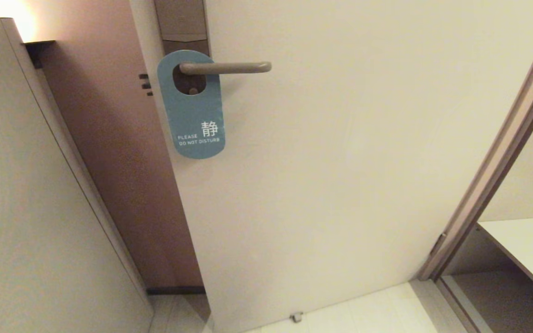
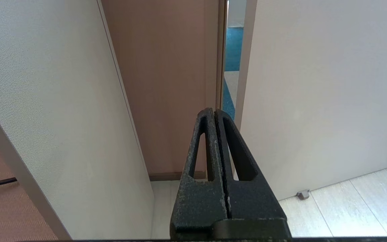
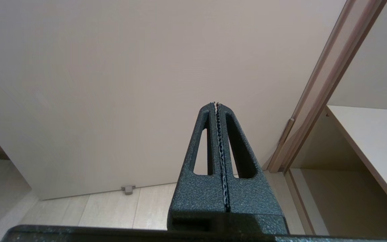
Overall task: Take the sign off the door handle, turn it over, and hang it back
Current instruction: Take down the sign
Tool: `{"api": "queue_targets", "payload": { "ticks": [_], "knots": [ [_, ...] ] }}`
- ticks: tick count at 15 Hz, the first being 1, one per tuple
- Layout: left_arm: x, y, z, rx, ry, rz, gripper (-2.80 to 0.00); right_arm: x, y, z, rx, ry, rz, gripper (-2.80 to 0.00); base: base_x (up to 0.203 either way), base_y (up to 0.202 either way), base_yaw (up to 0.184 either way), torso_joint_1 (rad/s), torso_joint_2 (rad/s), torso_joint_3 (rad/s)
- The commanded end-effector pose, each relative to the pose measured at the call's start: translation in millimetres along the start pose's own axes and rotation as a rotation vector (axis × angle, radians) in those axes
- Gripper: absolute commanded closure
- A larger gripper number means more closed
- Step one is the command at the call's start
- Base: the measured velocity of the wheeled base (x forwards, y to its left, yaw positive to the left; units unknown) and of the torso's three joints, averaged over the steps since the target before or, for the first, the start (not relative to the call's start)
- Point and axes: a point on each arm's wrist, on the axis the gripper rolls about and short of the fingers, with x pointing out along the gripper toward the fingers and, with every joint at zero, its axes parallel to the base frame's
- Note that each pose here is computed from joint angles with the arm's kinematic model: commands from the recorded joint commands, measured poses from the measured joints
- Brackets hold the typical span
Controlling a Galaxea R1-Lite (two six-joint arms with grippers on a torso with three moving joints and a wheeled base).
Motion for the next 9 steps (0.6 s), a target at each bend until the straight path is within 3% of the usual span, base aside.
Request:
{"api": "queue_targets", "payload": {
  "ticks": [1,9],
  "knots": [
    [0.1,0.0,0.3,0.003,-0.001,0.000,0.00,0.0,0.0,0.1,0.000,0.000,0.001,0.00,0.000,0.000,0.000,0.000,0.00,0.000],
    [0.1,0.0,0.3,0.003,-0.001,0.000,0.00,0.0,0.0,0.1,-0.001,-0.001,0.001,0.00,0.000,0.000,0.000,0.000,0.00,0.000]
  ]
}}
